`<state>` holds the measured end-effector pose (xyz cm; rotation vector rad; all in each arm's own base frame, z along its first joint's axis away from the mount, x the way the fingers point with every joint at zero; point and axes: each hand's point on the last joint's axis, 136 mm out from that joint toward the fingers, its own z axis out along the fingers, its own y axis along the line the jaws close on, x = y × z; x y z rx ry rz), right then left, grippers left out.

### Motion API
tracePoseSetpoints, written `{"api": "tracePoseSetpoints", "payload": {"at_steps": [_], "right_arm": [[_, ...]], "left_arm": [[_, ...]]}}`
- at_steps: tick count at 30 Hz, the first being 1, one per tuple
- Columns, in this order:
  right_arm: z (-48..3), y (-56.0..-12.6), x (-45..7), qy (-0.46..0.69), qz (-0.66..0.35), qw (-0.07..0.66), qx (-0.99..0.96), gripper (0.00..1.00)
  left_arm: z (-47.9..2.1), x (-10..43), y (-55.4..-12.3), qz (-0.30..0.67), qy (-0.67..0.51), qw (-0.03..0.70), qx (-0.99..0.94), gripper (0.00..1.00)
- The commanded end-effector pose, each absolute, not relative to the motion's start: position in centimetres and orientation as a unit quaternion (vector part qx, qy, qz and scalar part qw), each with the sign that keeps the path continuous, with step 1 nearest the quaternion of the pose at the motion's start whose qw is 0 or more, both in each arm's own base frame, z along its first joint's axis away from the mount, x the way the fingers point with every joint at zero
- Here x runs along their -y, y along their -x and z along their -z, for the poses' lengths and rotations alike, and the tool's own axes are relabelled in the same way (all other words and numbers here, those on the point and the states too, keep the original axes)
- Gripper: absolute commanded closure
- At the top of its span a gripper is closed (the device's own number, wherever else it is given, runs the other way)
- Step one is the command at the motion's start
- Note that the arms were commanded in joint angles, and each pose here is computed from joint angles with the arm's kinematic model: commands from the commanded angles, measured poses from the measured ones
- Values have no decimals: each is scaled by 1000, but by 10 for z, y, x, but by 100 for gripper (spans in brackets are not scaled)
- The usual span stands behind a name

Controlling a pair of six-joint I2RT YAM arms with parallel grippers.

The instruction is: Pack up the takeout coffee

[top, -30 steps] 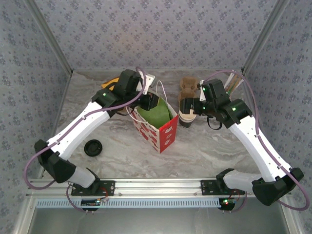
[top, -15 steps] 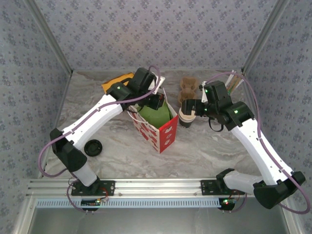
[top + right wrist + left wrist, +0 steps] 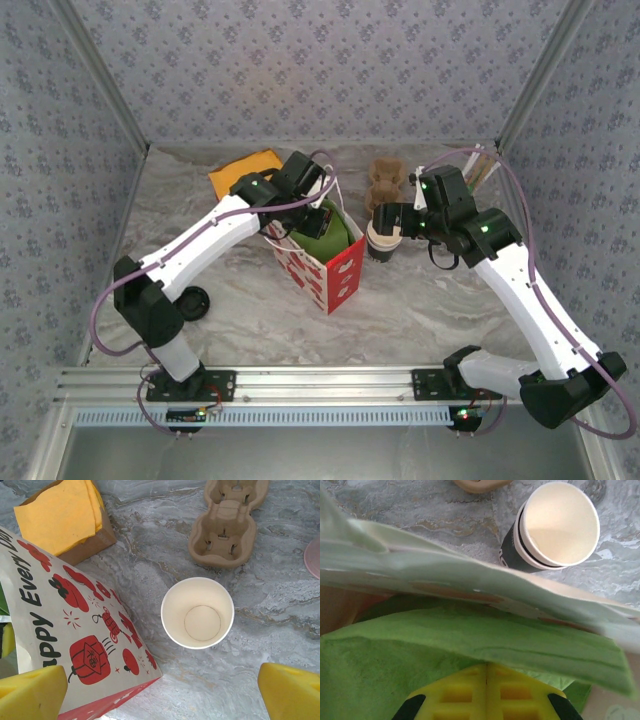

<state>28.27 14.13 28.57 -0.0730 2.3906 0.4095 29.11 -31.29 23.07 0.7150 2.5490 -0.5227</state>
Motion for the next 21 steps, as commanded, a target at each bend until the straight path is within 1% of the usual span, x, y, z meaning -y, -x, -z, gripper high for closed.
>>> {"api": "tracePoseSetpoints", "payload": {"at_steps": [1,8,9,10,13,16,19,21], "right_arm": [[-287,-281,-140,24,-163,352,-922,0],[-287,-281,-140,23,-164,351,-921,0],[-286,-281,-140,23,-164,351,-922,0],[-287,-280,-140,23,-164,351,-922,0],[-287,-280,-139,23,-164,352,-921,0],[-288,-279,-139,22,-165,352,-921,0],[-287,-279,-139,22,-164,351,-922,0],[-288,-278,-138,22,-164,351,-922,0]], "left_arm": [[-254,313,-289,197,-264,242,-913,98],[-295,313,-293,218,-257,286,-897,97],[-301,312,-294,219,-253,294,-896,94],[-306,312,-296,220,-251,301,-893,87],[-320,313,-300,226,-247,319,-887,79],[-329,315,-303,230,-245,331,-881,65],[-327,317,-308,229,-245,329,-883,65],[-318,318,-309,222,-247,319,-888,68]]}}
